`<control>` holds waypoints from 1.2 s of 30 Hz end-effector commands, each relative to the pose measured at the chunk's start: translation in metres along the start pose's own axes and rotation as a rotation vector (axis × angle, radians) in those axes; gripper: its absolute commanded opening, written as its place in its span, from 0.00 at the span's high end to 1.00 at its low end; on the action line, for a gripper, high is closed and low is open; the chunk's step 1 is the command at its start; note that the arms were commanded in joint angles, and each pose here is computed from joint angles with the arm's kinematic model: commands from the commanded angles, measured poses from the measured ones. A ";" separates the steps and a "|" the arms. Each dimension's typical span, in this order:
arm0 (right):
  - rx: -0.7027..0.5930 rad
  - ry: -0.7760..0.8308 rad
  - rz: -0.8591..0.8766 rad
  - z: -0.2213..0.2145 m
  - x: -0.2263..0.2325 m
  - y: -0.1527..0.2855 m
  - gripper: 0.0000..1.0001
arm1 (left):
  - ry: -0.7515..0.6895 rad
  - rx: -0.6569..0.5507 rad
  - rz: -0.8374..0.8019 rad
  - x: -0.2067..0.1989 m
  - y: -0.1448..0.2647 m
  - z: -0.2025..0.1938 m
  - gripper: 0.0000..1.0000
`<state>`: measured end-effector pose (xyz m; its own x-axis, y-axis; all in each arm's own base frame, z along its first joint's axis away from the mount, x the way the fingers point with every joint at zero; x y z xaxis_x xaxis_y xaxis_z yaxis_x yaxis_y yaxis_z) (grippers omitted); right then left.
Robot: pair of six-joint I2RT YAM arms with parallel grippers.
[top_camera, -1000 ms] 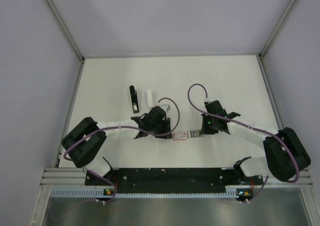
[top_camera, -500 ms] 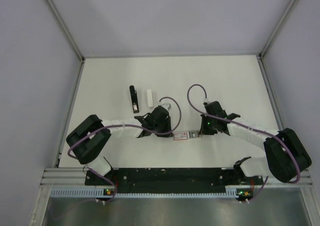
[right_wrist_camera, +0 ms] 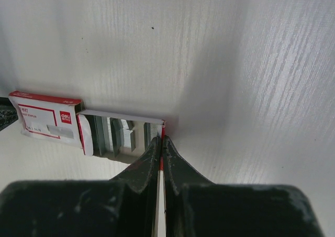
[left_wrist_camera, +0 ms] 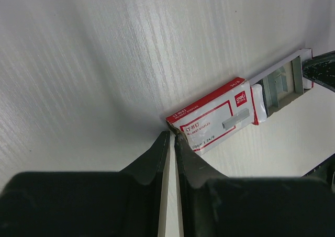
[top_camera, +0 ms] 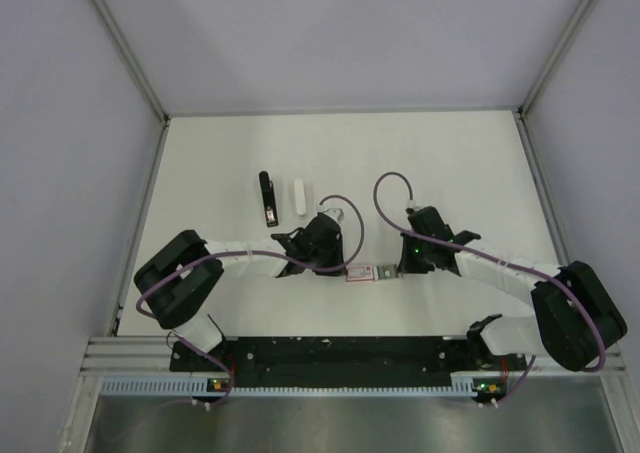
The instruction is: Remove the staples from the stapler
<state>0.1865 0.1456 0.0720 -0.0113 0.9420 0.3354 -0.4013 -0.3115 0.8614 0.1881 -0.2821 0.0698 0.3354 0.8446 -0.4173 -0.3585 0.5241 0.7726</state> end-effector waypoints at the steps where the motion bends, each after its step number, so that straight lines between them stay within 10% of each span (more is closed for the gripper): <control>1: -0.056 0.004 0.004 0.004 0.006 0.004 1.00 | 0.003 -0.042 -0.007 -0.008 0.001 0.009 0.87; 36: -0.095 -0.011 0.000 0.004 0.015 0.000 1.00 | -0.012 -0.036 -0.007 -0.012 0.000 0.007 0.89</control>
<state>0.1863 0.1513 0.0719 0.0219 0.9503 0.3107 -0.4577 -0.2667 0.8482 0.1840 -0.2850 0.0695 0.3442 0.8447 -0.4099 -0.3595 0.5219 0.7736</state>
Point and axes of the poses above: each gripper's point midway between its finger pads, its own y axis back along the fingers, its own x axis along the line the jaws close on, z = x × y, the point moved 6 cm from there along y, back along the fingers, and after that the axes turned 5 degrees about -y, right-handed, at the moved point
